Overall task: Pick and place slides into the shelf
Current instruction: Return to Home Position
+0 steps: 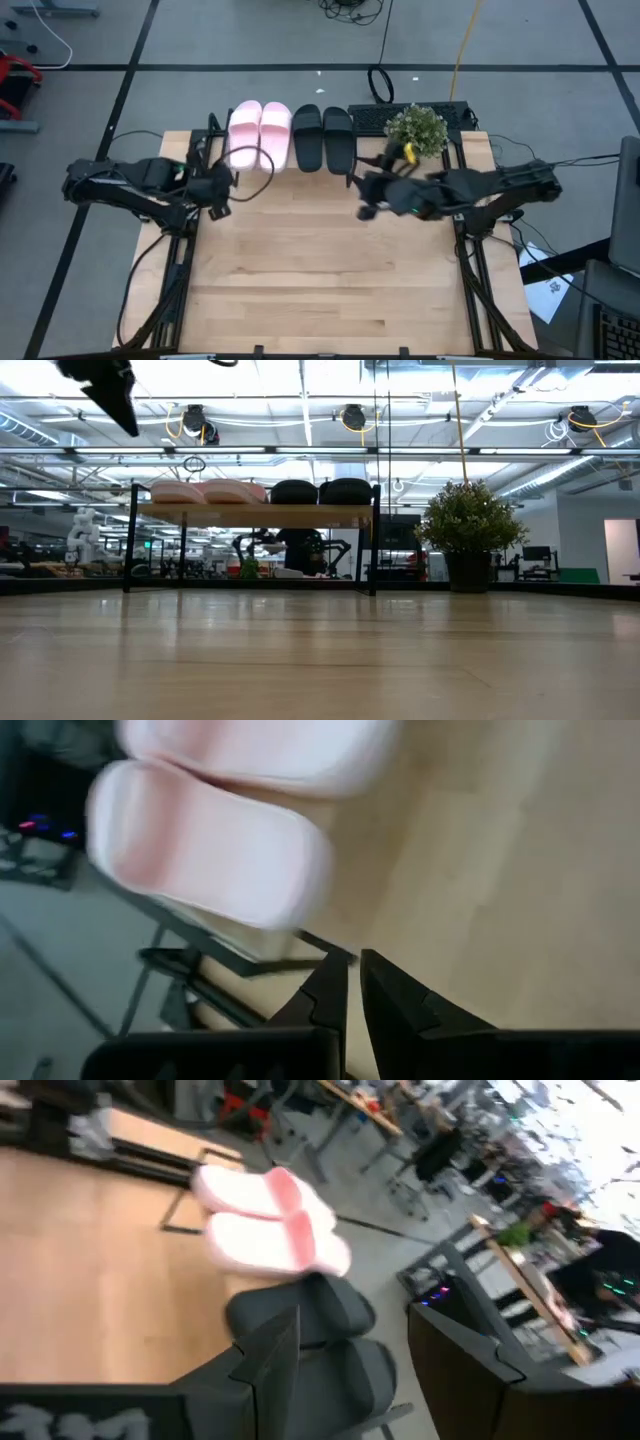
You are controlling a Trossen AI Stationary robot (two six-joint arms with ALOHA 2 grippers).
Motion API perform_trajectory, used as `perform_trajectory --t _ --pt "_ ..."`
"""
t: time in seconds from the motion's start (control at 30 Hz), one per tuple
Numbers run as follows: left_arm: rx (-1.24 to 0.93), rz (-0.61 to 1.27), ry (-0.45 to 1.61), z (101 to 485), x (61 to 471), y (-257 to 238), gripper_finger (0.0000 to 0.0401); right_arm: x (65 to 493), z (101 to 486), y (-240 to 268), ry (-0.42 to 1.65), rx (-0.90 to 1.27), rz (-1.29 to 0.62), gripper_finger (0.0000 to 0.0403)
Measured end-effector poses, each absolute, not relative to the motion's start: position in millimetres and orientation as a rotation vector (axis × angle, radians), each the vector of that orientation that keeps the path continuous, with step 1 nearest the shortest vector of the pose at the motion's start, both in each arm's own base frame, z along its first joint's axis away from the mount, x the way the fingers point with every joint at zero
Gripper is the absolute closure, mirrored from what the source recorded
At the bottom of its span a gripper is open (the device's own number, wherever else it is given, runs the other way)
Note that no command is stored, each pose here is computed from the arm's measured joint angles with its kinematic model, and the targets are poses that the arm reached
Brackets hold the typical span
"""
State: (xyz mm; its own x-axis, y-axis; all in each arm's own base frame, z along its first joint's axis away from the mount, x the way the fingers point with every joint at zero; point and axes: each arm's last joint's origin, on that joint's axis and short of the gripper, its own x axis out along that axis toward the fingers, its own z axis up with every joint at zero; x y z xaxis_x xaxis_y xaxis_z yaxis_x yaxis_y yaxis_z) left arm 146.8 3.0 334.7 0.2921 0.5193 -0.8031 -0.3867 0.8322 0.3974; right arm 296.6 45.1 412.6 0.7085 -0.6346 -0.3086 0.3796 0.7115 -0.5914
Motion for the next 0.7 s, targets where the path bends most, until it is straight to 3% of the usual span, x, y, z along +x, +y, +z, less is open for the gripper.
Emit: perform_trajectory --t 0.37,0.53,0.7 --pt "-0.067 0.384 0.828 358.9 72.0 -11.0 0.0368 218.0 403.8 64.7 0.485 -0.325 -0.495 0.0225" --pt "-0.254 0.18 0.65 360.2 40.4 -6.3 0.0368 187.6 369.4 62.0 0.471 -0.186 -0.493 0.0225" --pt "-0.22 -0.031 0.489 333.8 46.3 -14.7 0.0368 168.7 313.5 65.5 0.489 -0.088 -0.386 0.0225"
